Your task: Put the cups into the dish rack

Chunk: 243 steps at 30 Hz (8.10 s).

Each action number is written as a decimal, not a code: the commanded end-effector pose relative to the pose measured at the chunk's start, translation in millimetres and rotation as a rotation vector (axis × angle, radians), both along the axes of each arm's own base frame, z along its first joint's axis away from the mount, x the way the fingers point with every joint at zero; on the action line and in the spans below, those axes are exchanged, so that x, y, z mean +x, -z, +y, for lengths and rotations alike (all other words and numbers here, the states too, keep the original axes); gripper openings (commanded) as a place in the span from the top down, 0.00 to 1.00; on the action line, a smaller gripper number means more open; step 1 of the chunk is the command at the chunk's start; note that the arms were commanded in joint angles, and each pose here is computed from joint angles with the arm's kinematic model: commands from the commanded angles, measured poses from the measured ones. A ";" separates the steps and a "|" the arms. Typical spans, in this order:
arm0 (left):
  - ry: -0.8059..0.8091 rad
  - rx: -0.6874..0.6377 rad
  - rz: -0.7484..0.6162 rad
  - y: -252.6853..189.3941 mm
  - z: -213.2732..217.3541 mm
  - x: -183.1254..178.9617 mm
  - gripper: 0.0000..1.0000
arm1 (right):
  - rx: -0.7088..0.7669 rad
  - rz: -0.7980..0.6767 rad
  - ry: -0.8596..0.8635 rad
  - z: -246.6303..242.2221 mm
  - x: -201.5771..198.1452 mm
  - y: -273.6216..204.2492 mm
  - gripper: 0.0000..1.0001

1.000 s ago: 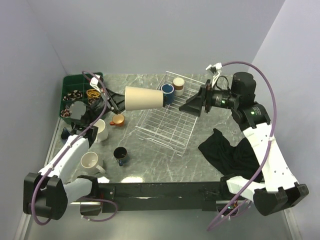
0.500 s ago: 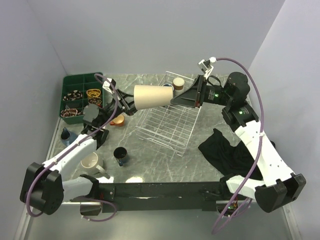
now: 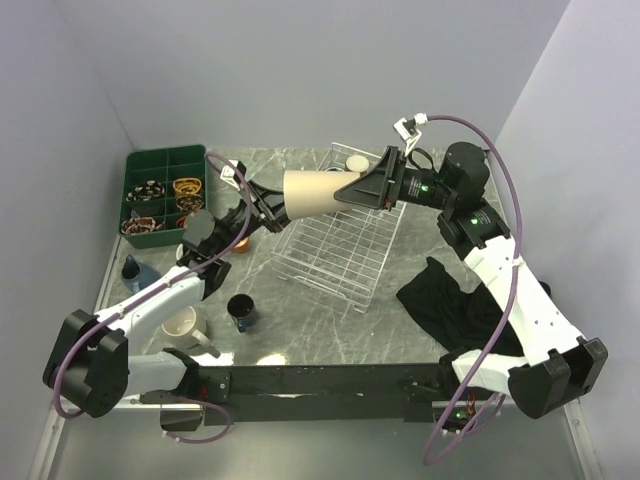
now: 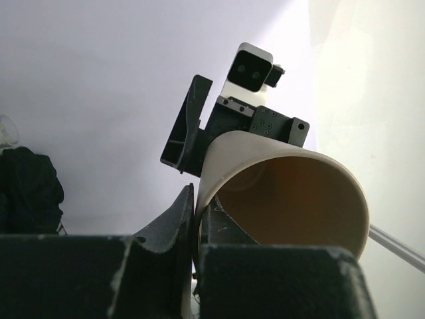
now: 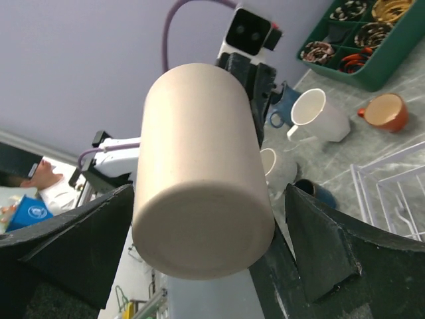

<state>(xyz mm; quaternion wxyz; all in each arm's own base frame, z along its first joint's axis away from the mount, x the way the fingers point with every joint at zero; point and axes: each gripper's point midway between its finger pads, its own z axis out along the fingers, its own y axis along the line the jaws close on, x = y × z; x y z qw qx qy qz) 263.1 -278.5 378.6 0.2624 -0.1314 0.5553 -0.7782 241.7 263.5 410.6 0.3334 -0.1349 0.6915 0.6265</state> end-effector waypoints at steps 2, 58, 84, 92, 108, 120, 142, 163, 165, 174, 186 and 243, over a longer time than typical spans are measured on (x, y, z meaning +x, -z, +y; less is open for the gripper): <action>-0.097 -0.059 -0.058 -16.1 7.6 0.3 0.99 | 0.012 -0.062 0.068 -0.3 11.2 -15.3 0.00; -0.684 0.896 -0.208 59.9 120.0 -25.3 0.04 | -0.701 -0.492 0.369 -123.7 136.6 71.0 1.00; -0.720 0.867 -0.089 103.3 165.5 -72.2 0.04 | -1.163 -0.332 0.355 -155.2 263.7 192.3 0.91; -0.722 0.887 -0.081 108.9 166.2 -70.7 0.04 | -1.170 -0.301 0.336 -153.2 275.8 210.3 0.80; -0.693 0.876 -0.070 114.9 156.5 -66.4 0.04 | -1.181 -0.283 0.353 -155.1 284.0 219.6 0.14; -0.669 0.884 -0.040 122.5 152.7 -66.0 0.04 | -1.167 -0.352 0.429 -161.4 271.8 172.9 0.00; -0.734 1.267 0.256 155.9 209.9 24.2 0.04 | -0.662 -0.561 0.396 -161.3 71.3 107.7 0.00; -0.708 1.657 0.599 244.9 249.9 67.2 0.10 | -0.518 -0.521 0.257 -157.7 19.2 170.2 0.00; -0.690 1.706 0.617 253.6 253.6 68.4 0.12 | -0.517 -0.524 0.257 -157.5 19.1 168.6 0.00; -0.609 1.764 0.629 274.8 251.2 71.5 0.43 | -0.515 -0.521 0.269 -160.0 18.9 166.6 0.00; -0.629 1.831 0.629 269.7 263.3 66.2 0.91 | -0.510 -0.517 0.277 -162.6 19.0 166.3 0.00; -0.310 -0.410 -0.103 -134.6 34.0 20.6 0.99 | -0.037 -0.074 -0.066 17.2 30.5 24.6 0.00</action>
